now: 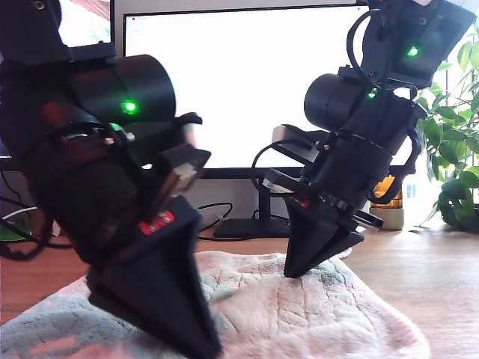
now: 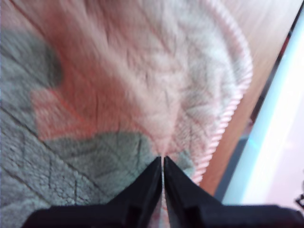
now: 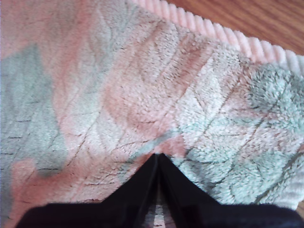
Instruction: Fold the tea towel to a neat square and place it to the right
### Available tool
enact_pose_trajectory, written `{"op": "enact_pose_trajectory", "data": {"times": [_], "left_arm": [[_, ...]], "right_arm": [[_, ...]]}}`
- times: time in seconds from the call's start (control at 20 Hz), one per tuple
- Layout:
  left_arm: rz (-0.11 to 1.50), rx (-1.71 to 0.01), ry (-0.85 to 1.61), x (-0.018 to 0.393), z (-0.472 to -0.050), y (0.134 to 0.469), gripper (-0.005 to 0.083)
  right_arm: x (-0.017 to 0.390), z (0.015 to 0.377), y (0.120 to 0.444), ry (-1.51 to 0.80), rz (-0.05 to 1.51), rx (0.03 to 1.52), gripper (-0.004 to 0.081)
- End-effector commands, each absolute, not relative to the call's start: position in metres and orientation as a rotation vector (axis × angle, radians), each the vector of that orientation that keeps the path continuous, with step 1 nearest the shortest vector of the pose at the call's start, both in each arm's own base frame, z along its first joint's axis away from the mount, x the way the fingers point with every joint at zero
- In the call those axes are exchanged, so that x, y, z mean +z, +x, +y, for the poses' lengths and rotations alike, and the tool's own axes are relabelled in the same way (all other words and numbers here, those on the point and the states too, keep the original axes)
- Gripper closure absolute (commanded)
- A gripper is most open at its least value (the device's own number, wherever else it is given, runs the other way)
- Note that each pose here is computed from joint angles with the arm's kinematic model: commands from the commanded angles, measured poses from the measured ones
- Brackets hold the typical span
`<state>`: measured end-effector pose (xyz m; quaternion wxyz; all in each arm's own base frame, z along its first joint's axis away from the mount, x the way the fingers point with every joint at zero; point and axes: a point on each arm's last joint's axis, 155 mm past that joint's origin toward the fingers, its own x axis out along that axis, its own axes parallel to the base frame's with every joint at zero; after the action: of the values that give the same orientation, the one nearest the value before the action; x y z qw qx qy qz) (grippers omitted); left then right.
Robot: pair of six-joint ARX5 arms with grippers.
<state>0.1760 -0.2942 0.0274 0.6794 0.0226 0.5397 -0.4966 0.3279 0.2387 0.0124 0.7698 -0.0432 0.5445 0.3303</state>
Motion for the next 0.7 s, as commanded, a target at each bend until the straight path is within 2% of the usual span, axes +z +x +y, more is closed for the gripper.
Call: {"op": "enact_pose_trajectory", "data": {"times": [0.0,0.35,0.65], "left_arm": [[1.173,-1.144,0.049,0.04,-0.296,0.172,0.0795],[1.147,-1.085,0.086,0.044,-0.282,0.181,0.0795],[1.048,-1.051,0.099,0.065,-0.274,0.199,0.0795]], "right_arm": [[-0.009,0.225,0.314,-0.107,1.259,0.68,0.0783],[-0.002,0.236,0.309,-0.06,1.271,0.736,0.0783],[0.025,0.246,0.326,-0.047,1.195,0.757,0.0783]]}}
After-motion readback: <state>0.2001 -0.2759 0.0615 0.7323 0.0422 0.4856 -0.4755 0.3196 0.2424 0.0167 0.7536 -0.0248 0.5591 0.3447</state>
